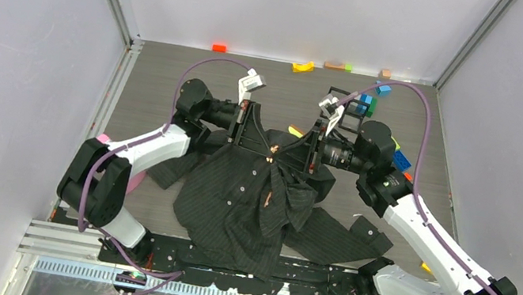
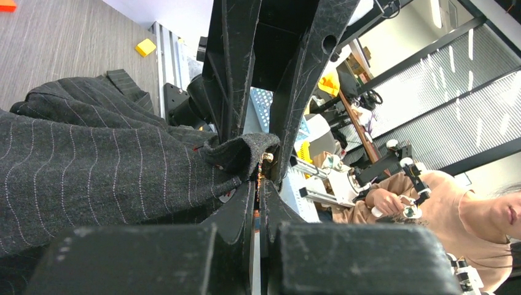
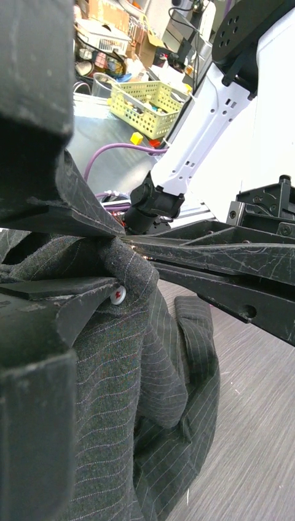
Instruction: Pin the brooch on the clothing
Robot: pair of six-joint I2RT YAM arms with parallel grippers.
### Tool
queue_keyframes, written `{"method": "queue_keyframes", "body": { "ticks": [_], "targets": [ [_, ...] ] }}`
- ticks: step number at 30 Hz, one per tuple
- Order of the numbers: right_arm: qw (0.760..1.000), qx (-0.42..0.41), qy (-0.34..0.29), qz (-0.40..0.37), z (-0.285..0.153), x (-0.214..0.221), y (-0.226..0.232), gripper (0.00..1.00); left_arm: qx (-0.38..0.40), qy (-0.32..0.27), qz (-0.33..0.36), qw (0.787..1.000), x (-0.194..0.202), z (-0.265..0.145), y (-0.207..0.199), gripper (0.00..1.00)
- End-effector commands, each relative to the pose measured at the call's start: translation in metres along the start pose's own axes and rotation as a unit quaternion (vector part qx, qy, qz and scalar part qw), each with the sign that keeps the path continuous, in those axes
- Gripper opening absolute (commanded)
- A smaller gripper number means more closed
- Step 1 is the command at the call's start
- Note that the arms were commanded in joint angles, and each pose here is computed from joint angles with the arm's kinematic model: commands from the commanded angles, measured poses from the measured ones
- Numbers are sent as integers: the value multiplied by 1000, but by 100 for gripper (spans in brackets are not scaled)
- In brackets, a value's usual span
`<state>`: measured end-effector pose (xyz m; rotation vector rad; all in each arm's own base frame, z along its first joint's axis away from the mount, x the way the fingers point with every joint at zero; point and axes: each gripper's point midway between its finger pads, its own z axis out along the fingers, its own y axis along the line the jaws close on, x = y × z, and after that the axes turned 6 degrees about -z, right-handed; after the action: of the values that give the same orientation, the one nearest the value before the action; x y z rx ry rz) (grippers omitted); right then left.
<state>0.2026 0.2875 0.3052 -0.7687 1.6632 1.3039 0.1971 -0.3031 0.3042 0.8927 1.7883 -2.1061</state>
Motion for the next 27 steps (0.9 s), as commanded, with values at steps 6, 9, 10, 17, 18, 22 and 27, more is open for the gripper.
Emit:
{"method": "queue_keyframes", "body": {
  "ticks": [6,9,10,17,18,22,27],
  "targets": [
    [1000,-8,13,10,7,4,-3,20,10,4,65,998,2,-2,-27,0],
    [1000,-5,14,14,8,5,-5,17,9,5,64,998,2,-2,-26,0],
    [1000,-1,15,17,8,6,-6,16,9,5,65,998,2,-2,-27,0],
    [998,41,31,44,12,11,-24,7,6,6,66,998,4,-3,-27,0],
    [997,51,30,46,12,12,-28,6,4,5,67,998,4,-3,-27,0],
    [996,78,11,38,7,6,-33,3,-20,-5,79,997,2,-5,-18,0],
    [995,92,-10,27,-5,-2,-32,7,-123,-23,80,989,1,-17,9,0]
  ]
}}
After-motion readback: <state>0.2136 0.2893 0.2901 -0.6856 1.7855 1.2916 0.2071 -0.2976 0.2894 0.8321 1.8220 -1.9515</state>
